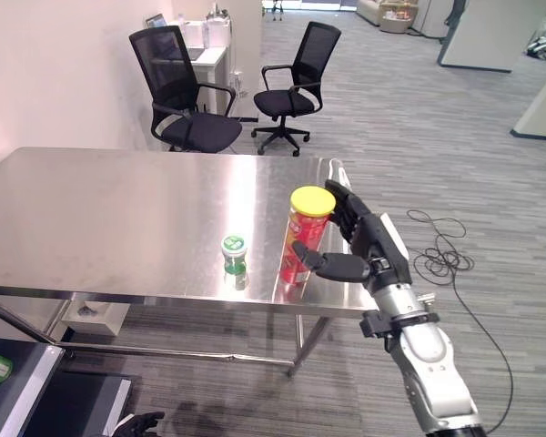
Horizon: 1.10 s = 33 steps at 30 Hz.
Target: Put the goods on the table back onto the shelves and tidy them up.
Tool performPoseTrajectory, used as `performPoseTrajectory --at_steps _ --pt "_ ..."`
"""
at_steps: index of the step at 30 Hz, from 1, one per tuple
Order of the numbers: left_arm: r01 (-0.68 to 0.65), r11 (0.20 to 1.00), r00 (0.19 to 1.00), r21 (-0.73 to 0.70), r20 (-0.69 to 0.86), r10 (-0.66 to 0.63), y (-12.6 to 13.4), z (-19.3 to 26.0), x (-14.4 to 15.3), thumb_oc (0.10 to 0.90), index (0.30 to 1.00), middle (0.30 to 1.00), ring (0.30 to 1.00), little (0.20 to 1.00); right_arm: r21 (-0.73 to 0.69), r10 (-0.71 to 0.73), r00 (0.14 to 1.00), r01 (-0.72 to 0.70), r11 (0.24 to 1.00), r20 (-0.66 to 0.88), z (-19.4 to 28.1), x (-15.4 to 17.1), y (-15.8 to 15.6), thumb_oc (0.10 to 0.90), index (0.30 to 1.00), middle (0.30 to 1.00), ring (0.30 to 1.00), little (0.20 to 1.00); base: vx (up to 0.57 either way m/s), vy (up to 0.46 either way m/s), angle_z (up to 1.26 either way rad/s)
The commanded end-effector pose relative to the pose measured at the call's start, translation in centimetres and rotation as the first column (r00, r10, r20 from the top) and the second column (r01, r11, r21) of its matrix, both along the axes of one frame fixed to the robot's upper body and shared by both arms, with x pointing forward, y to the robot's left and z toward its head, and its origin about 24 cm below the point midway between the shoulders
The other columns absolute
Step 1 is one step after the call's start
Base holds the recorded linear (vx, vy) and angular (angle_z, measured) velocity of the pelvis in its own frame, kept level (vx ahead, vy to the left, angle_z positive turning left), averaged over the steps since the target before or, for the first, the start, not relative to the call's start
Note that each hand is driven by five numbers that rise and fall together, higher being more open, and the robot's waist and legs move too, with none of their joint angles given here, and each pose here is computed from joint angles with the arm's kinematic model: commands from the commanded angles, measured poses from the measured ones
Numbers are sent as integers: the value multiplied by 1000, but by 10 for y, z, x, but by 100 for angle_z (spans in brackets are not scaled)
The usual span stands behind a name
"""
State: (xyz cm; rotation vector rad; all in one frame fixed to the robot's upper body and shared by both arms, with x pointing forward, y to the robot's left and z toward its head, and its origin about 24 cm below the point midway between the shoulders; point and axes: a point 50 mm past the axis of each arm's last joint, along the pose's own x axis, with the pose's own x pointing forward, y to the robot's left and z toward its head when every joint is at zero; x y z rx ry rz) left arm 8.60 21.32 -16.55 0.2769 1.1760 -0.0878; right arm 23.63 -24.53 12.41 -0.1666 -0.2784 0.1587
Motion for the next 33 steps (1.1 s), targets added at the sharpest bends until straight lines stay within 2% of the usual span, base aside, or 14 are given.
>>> performPoseTrajectory --at_steps 1,3,6,10,14,15,20,25,33 --pt "17 999 999 -32 -42 -19 -11 -5 -10 800 900 900 900 900 87 10 876 -59 994 481 115 5 -20 800 900 900 900 900 22 4 10" --pt "27 999 999 -37 -34 -29 -12 -4 -10 800 900 900 900 900 84 9 895 -52 995 447 112 17 -16 800 900 900 900 900 8 3 9" --pt "9 999 999 -49 -42 -11 -12 -5 -12 800 900 900 900 900 52 50 883 -83 995 466 118 17 -7 800 900 900 900 900 6 8 8" --pt "24 998 999 -53 -44 -27 -13 -5 -11 800 900 900 900 900 66 -5 876 -30 997 482 122 23 -12 800 900 900 900 900 22 16 10" --pt "21 998 999 -59 -46 -24 -14 -5 -12 800 900 900 900 900 59 7 882 -40 997 471 121 26 -10 800 900 900 900 900 9 14 7" --pt "8 998 999 -60 -48 -11 -12 -5 -13 800 900 900 900 900 19 18 887 -30 999 461 122 26 -9 800 900 900 900 900 0 0 0" --pt "-16 998 999 -65 -42 13 -10 -4 -12 800 900 900 900 900 -61 22 882 7 998 471 127 19 -12 800 900 900 900 900 0 0 0" --pt "-27 997 999 -69 -46 24 -10 -4 -13 800 900 900 900 900 -62 -13 866 51 997 500 134 7 -25 800 900 900 900 900 3 -8 2" --pt "18 996 999 -83 -40 -22 -15 -5 -11 800 900 900 900 900 -113 29 887 26 993 461 128 5 -20 800 900 900 900 900 1 -3 0"
